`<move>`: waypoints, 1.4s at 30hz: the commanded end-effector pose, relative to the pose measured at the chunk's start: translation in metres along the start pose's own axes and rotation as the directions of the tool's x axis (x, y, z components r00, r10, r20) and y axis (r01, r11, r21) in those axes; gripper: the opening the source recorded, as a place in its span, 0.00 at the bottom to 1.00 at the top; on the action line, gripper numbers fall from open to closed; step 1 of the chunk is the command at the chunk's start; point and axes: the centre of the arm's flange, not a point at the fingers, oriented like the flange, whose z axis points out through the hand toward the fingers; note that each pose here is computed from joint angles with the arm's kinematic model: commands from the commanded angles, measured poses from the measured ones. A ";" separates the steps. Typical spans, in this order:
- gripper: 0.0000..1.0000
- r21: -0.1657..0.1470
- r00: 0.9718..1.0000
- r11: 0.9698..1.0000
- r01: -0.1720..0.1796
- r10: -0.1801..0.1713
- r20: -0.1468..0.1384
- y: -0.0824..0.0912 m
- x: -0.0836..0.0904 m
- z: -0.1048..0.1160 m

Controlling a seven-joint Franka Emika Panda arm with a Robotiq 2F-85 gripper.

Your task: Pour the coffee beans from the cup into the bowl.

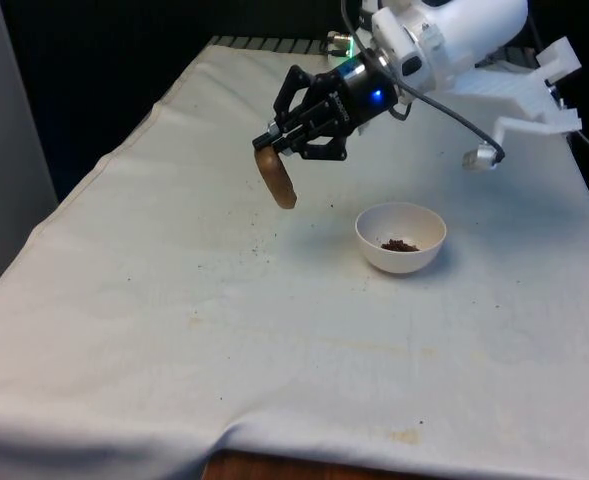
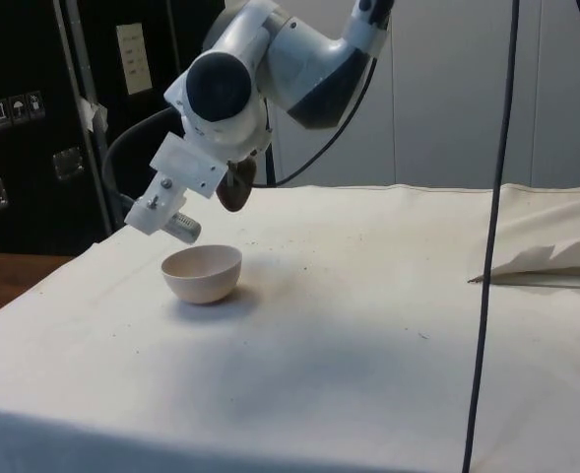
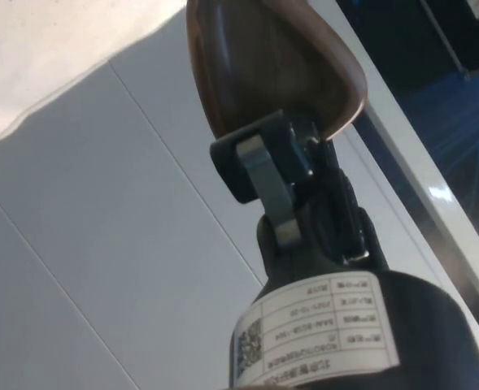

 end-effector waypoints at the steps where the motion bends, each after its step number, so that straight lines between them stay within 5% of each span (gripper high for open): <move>1: 0.01 0.024 1.000 1.000 0.000 0.000 0.003 0.000 0.000 0.002; 2: 0.01 0.035 1.000 0.999 -0.006 0.006 0.005 0.001 0.000 0.003; 3: 0.01 0.013 1.000 1.000 -0.005 0.005 0.003 0.000 0.000 0.002; 12: 0.01 0.090 0.999 0.995 -0.031 0.030 0.013 0.004 -0.001 0.012; 13: 0.01 0.068 0.999 0.997 -0.032 0.031 0.008 0.004 -0.001 0.010; 14: 0.01 0.097 0.999 0.995 -0.033 0.032 0.013 0.004 -0.001 0.013; 18: 0.01 0.125 0.999 0.991 -0.045 0.043 0.019 0.006 -0.003 0.019; 20: 0.01 0.132 0.999 0.990 -0.046 0.044 0.020 0.007 -0.003 0.020; 21: 0.01 0.114 0.999 0.992 -0.051 0.049 0.020 0.007 -0.003 0.019; 22: 0.01 0.142 0.999 0.989 -0.052 0.049 0.023 0.008 -0.004 0.022; 28: 0.01 0.177 0.998 0.982 -0.065 0.060 0.033 0.013 -0.008 0.031; 29: 0.01 0.157 0.998 0.985 -0.067 0.062 0.031 0.012 -0.007 0.030; 30: 0.01 0.183 0.998 0.981 -0.065 0.060 0.034 0.014 -0.009 0.032; 36: 0.01 0.218 0.996 0.973 -0.081 0.073 0.045 0.017 -0.013 0.041; 37: 0.01 0.200 0.996 0.976 -0.083 0.076 0.044 0.016 -0.012 0.040; 38: 0.01 0.225 0.996 0.971 -0.082 0.074 0.047 0.017 -0.013 0.042; 42: 0.01 0.251 0.995 0.964 -0.094 0.083 0.055 0.019 -0.016 0.048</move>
